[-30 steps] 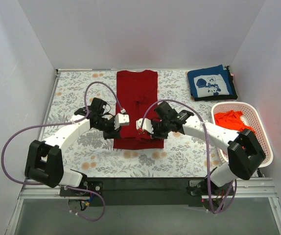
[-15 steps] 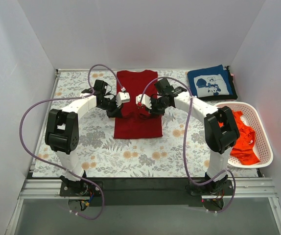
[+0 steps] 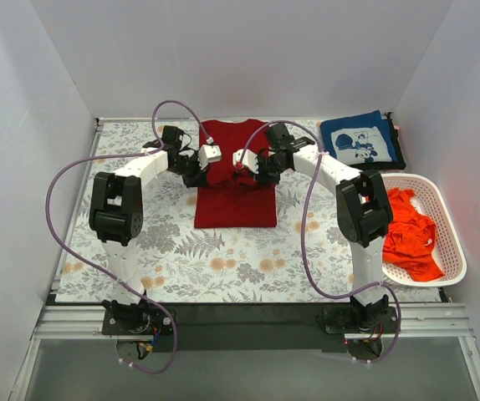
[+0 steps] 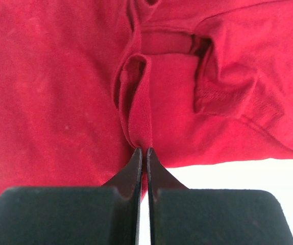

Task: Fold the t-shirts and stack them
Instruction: Fold the tshirt

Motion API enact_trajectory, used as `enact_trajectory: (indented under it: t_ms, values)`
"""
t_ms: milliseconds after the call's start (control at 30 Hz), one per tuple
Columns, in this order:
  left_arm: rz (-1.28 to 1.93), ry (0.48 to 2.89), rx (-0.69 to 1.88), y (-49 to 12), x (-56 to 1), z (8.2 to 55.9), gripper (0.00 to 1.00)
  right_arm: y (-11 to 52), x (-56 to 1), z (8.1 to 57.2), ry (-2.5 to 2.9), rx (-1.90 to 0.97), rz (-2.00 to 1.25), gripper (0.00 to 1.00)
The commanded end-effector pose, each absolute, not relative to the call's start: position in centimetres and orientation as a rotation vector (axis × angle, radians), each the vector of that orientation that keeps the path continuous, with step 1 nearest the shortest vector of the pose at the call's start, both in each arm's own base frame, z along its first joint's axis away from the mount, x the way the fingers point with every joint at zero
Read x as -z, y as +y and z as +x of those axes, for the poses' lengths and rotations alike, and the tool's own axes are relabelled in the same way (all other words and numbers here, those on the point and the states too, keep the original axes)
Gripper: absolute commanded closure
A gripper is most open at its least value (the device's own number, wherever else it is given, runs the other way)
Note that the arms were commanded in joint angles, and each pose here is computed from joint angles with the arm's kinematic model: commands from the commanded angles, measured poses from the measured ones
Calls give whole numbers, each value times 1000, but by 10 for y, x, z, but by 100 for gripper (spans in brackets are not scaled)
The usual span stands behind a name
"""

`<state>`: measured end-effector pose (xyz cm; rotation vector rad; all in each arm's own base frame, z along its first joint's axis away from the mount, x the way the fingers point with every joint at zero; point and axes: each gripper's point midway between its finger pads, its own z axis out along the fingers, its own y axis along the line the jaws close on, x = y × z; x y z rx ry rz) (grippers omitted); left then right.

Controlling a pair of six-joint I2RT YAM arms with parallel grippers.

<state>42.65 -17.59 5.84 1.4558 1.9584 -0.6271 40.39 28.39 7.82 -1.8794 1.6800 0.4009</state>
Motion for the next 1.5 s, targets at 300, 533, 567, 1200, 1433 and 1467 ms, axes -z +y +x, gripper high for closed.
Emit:
enact_trajectory:
  t_ms: [300, 533, 567, 1200, 1433, 1467]
  values:
    - [1428, 1925, 544, -167, -71, 460, 100, 297, -87, 439, 1582, -369, -1887, 99]
    - [1428, 1940, 529, -165, -65, 468, 100, 294, -79, 447, 1584, -363, -1891, 99]
    - [1427, 1944, 522, -164, -64, 470, 100, 293, -79, 450, 1584, -359, -1887, 99]
    - [1005, 2061, 691, -167, -146, 462, 45, 281, -195, 472, 1722, -459, -1440, 41]
    - [540, 2265, 1235, -214, -150, 408, 41, 300, -184, 416, 1964, -1062, -1170, 41]
    - [486, 2270, 1302, -221, -151, 406, 39, 308, -187, 405, 1967, -1201, -1141, 39]
